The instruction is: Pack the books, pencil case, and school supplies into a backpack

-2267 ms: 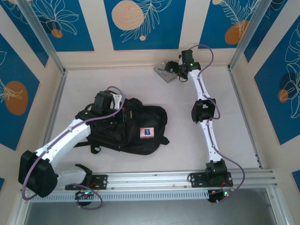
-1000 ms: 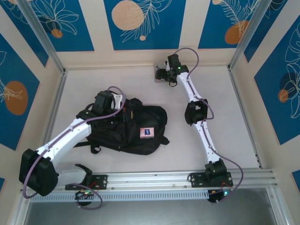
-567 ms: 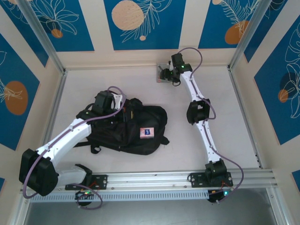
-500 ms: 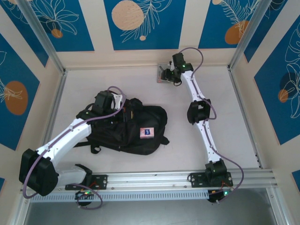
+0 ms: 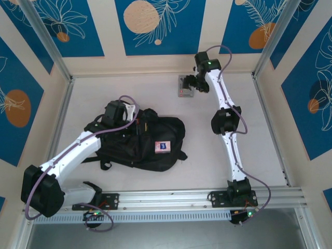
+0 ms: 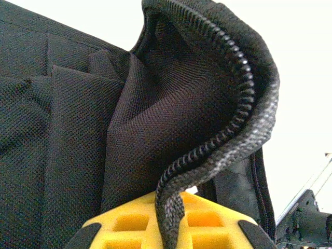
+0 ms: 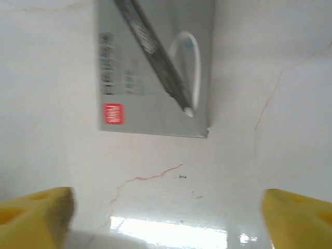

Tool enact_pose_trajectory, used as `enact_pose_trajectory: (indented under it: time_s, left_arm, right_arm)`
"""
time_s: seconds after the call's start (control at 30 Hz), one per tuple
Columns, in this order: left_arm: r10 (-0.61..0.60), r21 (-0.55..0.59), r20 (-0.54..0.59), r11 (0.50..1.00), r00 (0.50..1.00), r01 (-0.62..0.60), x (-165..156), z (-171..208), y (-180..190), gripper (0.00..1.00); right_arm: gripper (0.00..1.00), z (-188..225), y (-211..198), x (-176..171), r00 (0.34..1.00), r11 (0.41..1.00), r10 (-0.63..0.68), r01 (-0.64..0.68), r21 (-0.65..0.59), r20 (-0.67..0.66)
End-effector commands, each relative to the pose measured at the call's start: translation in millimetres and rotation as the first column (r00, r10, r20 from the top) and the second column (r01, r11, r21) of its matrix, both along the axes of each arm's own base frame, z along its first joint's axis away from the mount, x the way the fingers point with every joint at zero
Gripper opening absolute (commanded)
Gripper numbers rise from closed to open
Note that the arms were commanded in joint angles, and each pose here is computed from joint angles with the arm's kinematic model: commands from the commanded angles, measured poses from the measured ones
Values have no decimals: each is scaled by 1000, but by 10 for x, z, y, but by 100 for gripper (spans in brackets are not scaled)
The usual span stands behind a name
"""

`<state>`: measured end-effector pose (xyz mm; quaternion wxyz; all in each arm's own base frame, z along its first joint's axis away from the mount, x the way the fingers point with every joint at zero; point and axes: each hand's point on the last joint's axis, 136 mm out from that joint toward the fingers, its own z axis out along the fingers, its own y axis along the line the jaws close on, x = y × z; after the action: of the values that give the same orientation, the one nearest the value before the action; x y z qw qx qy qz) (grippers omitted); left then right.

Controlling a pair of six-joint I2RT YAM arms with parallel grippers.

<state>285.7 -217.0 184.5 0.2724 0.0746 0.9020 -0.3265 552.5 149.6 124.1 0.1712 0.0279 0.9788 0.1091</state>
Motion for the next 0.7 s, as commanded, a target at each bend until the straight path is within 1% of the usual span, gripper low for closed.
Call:
enact_pose_trajectory:
  time_s: [0.0, 0.13, 0.2, 0.37, 0.53, 0.67]
  left_arm:
    - [15, -6, 17, 1000, 1000, -15, 8, 56, 55, 0]
    - [18, -2, 15, 1000, 1000, -18, 7, 46, 64, 0]
    - [20, 2, 15, 1000, 1000, -20, 11, 37, 70, 0]
    - [19, 10, 10, 1000, 1000, -19, 17, 8, 69, 0]
    - [20, 11, 6, 1000, 1000, -20, 25, -4, 67, 0]
    - [19, 14, 1, 1000, 1000, -19, 27, -24, 65, 0]
  right_arm:
    - [99, 360, 66, 78, 993, 999, -1, 6, -39, 118]
    - [99, 177, 85, 209, 991, 998, -31, 37, -44, 133]
    - [99, 39, 88, 265, 990, 996, -46, 55, -65, 136]
    - [99, -253, 137, 336, 993, 997, -47, 53, -57, 110]
    - [99, -479, 133, 386, 994, 995, -46, 54, -82, 98]
    - [99, -646, 169, 402, 996, 996, -42, 48, -72, 81]
